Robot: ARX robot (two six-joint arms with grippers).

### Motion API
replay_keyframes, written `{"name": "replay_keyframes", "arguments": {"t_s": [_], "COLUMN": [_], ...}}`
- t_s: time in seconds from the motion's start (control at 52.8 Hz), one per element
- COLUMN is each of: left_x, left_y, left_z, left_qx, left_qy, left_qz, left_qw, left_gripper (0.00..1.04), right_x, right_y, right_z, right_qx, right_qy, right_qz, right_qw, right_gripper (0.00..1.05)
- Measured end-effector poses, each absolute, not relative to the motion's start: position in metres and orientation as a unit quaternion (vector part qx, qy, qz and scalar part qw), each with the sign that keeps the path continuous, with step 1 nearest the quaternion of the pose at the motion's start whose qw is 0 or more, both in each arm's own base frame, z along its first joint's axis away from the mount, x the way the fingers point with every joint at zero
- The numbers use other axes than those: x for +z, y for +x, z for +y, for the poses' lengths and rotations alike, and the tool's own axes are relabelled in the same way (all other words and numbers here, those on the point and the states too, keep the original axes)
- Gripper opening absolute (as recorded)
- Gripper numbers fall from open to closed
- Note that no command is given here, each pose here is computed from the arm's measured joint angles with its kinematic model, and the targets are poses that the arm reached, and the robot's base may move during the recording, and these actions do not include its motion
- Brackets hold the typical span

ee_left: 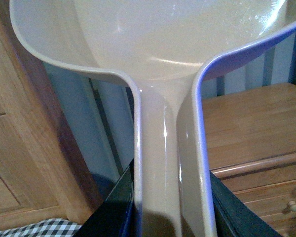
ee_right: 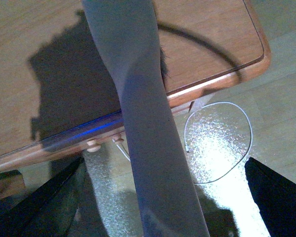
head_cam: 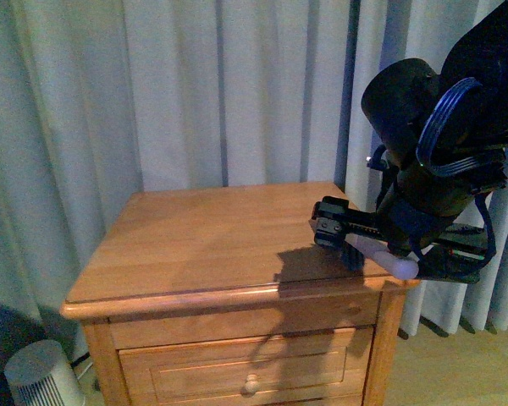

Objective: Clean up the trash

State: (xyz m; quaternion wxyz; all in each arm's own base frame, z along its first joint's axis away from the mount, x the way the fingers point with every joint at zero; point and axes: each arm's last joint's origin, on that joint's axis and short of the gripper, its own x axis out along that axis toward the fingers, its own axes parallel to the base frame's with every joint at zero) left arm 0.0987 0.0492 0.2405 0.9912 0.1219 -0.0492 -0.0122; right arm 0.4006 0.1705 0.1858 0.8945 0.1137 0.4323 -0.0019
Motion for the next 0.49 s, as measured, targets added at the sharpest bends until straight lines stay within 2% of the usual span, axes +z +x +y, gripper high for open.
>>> {"name": "replay_keyframes", "arguments": {"t_s": [0.095, 0.398, 0.492], "left_x": [0.2405, 0.2405, 0.2405], "left_y": [0.0987, 0.0987, 0.0987], "left_z": [0.0492, 0.0492, 0.0492], "left_qx": [-0.012, -0.012, -0.012], "left_qy": [0.122, 0.122, 0.122], "left_qz": [-0.049, -0.049, -0.049], "left_qw": [0.991, 0.991, 0.991], "left_gripper": [0.26, 0.26, 0.26], "right_x": [0.1843, 0.1845, 0.1846], "right_y": [0.4013, 0.4028, 0.4031], "right_z": [0.17, 0.1677, 0.1669], "right_qx": [-0.004, -0.006, -0.006], "right_qy": [0.113, 0.114, 0.112], "right_qz": [0.433, 0.43, 0.43], "right_qw": [0.894, 0.896, 0.896], "right_gripper": [0.95, 0.54, 0.39]}}
